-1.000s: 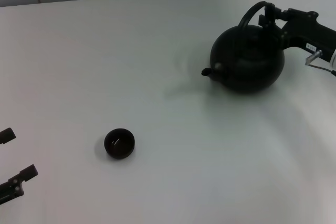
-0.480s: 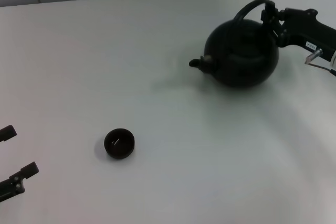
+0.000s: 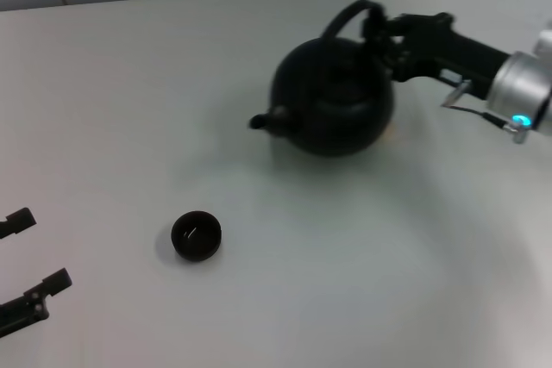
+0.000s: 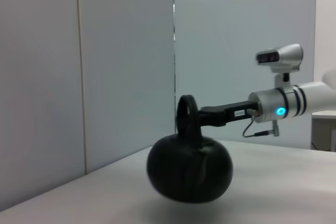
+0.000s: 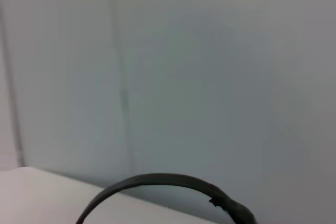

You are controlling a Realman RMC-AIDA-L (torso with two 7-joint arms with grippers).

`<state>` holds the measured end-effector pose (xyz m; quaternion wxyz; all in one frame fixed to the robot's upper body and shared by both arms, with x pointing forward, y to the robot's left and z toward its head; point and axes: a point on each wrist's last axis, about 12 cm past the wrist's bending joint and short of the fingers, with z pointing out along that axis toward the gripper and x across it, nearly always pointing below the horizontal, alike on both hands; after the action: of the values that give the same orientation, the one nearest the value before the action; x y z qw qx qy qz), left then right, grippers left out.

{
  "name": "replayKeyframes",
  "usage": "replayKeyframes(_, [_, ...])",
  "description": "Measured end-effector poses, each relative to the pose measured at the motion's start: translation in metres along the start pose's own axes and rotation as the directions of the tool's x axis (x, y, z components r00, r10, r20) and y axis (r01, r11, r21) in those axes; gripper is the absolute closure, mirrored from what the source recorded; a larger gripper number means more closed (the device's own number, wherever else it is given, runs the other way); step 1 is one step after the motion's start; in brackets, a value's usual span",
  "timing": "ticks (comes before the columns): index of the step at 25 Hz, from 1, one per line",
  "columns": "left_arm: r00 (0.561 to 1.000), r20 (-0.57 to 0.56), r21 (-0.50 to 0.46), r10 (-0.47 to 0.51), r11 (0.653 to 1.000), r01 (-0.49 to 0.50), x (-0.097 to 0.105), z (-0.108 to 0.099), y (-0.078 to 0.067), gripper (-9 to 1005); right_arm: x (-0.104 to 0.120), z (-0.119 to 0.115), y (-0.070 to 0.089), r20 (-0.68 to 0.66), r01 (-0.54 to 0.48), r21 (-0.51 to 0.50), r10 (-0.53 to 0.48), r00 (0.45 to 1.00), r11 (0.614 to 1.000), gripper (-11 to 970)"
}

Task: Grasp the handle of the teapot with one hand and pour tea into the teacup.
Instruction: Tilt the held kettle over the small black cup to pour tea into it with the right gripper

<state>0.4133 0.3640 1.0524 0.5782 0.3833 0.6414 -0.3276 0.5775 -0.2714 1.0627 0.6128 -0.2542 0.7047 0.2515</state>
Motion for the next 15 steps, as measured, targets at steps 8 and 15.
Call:
replayKeyframes(8, [1.0,0.003,0.013,-0.002,1.0,0.002,0.004,0.008,-0.005,183,-0.006,0.029,0.02,-0.014,0.007,-0.116,-0.009,1.0,0.993,870])
replayKeyframes(15, [1.0,0.003,0.005,-0.011,1.0,0.011,0.007,0.013,-0.008,183,-0.009,0.037,0.029,-0.013,0.053,-0.177,-0.057,0.998,0.983,871])
